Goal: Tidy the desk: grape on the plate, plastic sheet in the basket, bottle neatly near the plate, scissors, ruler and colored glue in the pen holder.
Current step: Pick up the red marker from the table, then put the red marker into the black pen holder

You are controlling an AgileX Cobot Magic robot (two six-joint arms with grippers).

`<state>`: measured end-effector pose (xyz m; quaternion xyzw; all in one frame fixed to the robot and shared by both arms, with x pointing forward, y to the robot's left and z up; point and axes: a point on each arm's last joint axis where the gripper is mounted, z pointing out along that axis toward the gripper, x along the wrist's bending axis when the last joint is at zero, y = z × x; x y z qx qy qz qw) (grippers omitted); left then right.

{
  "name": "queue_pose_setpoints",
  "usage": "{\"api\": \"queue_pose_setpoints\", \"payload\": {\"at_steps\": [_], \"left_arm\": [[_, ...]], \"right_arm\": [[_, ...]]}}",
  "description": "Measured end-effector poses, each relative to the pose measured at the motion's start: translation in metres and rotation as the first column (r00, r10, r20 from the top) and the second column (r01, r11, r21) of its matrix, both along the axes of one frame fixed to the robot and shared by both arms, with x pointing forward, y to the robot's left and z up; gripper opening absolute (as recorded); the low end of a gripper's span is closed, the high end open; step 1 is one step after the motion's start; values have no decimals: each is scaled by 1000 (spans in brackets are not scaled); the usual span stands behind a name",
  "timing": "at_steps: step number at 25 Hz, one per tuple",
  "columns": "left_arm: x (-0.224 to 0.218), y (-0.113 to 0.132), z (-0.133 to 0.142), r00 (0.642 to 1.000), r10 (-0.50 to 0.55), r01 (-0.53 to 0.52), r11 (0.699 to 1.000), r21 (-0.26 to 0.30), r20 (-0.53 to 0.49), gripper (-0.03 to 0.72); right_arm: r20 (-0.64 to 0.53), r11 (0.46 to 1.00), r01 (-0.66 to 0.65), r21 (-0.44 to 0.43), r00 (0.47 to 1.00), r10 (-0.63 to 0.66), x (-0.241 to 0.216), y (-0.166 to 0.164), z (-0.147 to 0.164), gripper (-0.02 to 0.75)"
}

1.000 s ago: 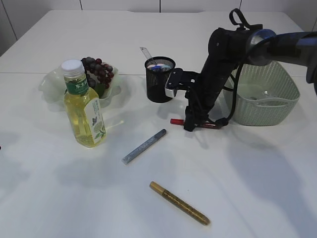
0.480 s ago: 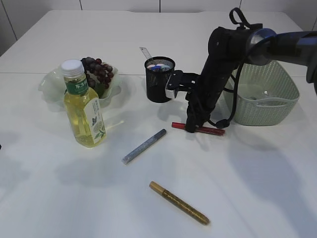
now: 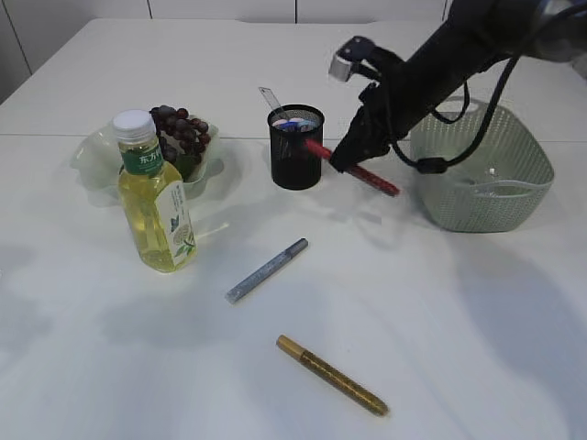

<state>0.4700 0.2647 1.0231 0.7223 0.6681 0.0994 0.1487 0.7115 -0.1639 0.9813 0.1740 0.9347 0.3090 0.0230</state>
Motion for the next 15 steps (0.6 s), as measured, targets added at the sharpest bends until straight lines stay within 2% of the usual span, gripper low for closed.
{"api": "queue_pose_setpoints", "payload": {"at_steps": [8, 11, 15], "left_arm": [[-4, 0, -1, 999, 0, 0, 1000, 2, -43, 379], [-4, 0, -1, 999, 0, 0, 1000, 0, -45, 379], [-4, -1, -1, 999, 6, -7, 1000, -16, -49, 379]], "right_arm": [[110, 949, 78, 307, 987, -116, 15, -10, 31, 120], [143, 885, 110, 452, 971, -194, 23, -6, 41, 119], [161, 797, 138, 589, 946, -283, 36, -3, 39, 119]]}}
